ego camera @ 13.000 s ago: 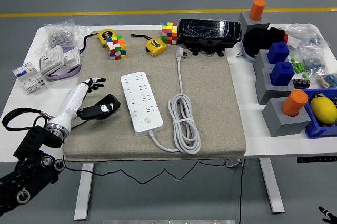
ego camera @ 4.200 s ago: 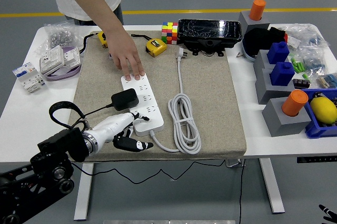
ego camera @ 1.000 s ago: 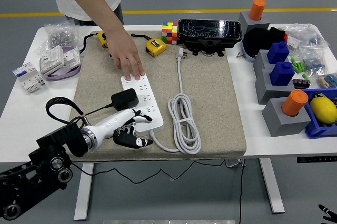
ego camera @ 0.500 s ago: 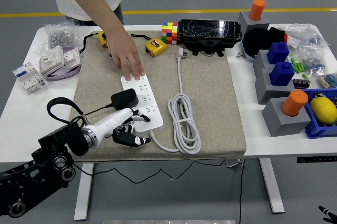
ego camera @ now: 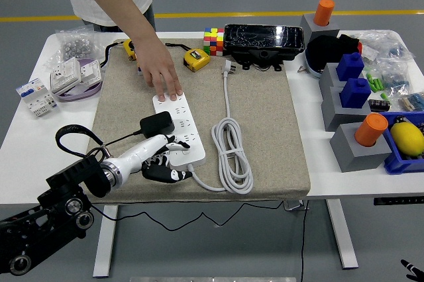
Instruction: Put the plug near the board,insert it into the board,press the button,pull the plug out
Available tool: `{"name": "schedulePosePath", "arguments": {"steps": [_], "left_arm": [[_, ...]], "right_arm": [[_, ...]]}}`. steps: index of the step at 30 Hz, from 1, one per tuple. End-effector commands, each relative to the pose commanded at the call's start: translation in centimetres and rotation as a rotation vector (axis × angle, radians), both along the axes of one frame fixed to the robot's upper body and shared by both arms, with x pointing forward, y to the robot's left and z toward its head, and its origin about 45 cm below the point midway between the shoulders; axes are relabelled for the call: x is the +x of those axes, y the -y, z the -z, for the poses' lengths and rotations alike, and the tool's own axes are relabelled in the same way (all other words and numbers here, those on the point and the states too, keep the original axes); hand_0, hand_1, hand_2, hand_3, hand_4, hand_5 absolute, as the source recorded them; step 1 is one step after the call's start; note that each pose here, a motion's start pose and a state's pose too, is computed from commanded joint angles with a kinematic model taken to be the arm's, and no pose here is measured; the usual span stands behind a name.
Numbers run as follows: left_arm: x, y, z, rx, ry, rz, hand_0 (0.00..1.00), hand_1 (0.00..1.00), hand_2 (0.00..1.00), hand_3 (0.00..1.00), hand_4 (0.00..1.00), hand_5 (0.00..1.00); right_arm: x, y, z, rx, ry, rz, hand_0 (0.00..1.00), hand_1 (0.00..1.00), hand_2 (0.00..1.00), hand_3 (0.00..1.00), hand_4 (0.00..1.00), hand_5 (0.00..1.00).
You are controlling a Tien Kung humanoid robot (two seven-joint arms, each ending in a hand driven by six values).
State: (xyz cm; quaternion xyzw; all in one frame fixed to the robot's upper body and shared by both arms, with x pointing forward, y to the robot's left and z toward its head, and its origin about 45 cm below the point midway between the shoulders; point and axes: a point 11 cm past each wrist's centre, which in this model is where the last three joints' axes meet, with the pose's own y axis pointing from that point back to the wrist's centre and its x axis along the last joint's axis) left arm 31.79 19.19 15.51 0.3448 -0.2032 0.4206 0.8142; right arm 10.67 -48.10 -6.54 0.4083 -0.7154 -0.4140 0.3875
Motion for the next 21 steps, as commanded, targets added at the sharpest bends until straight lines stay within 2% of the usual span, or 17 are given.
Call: {"name": "schedulePosePath", "arguments": {"steps": [1, 2, 7, 8, 13, 14, 16, 19, 20, 21], "left_arm": [[0.14, 0.1, -0.4, -0.048, 0.019, -0.008, 0.077, 0.072, 0.141, 0.706, 0.856, 0.331], [0.31, 0.1, -0.7, -0.086, 0.039, -0.014, 0.169, 0.132, 0.229, 0.620, 0.854, 0.331], [1.15, -0.3, -1.9, -0.201, 0.134, -0.057, 0.169, 0.132, 0.229, 0.620, 0.854, 0.331], [1.32, -0.4, -2.0, -0.215, 0.149, -0.069, 0.225, 0.237, 0.375, 0.587, 0.849, 0.327], [2.39, -1.4, -2.8, -0.242, 0.251, -0.125, 0.225, 0.237, 0.375, 0.587, 0.849, 0.327], [2.75, -1.7, -3.0, -0.226, 0.292, -0.134, 0.390, 0.501, 0.510, 0.589, 0.856, 0.326], [3.19, -2.1, -3.2, -0.190, 0.338, -0.142, 0.390, 0.501, 0.510, 0.589, 0.856, 0.326], [3.62, -2.5, -3.1, -0.121, 0.371, -0.143, 0.390, 0.501, 0.510, 0.589, 0.856, 0.326], [3.76, -2.6, -3.0, -0.091, 0.381, -0.140, 0.536, 0.667, 0.627, 0.630, 0.869, 0.315], [3.89, -2.8, -2.8, -0.061, 0.381, -0.142, 0.536, 0.667, 0.627, 0.630, 0.869, 0.315]], "right_arm": [[-0.1, 0.0, 0.0, 0.000, -0.001, 0.000, 0.560, 0.637, 0.609, 0.600, 0.963, 0.494], [-0.1, 0.0, 0.0, 0.000, -0.002, 0.000, 0.560, 0.637, 0.610, 0.600, 0.963, 0.494], [0.0, 0.0, 0.0, 0.001, 0.000, 0.002, 0.560, 0.637, 0.610, 0.600, 0.963, 0.494], [0.0, 0.0, 0.0, 0.001, 0.001, 0.002, 0.560, 0.637, 0.610, 0.600, 0.963, 0.494], [-0.1, -0.1, 0.1, 0.002, 0.001, 0.005, 0.560, 0.637, 0.610, 0.600, 0.963, 0.494], [-0.1, -0.1, 0.1, 0.003, -0.001, 0.005, 0.560, 0.637, 0.610, 0.600, 0.963, 0.494], [-0.2, -0.1, 0.1, 0.003, -0.001, 0.005, 0.560, 0.637, 0.610, 0.600, 0.963, 0.494], [-0.2, -0.2, 0.1, 0.004, -0.001, 0.005, 0.560, 0.637, 0.610, 0.600, 0.963, 0.494], [-0.2, -0.2, 0.1, 0.004, -0.001, 0.005, 0.560, 0.637, 0.610, 0.600, 0.963, 0.494], [-0.2, -0.2, 0.1, 0.004, -0.001, 0.005, 0.560, 0.637, 0.610, 0.600, 0.963, 0.494]]}}
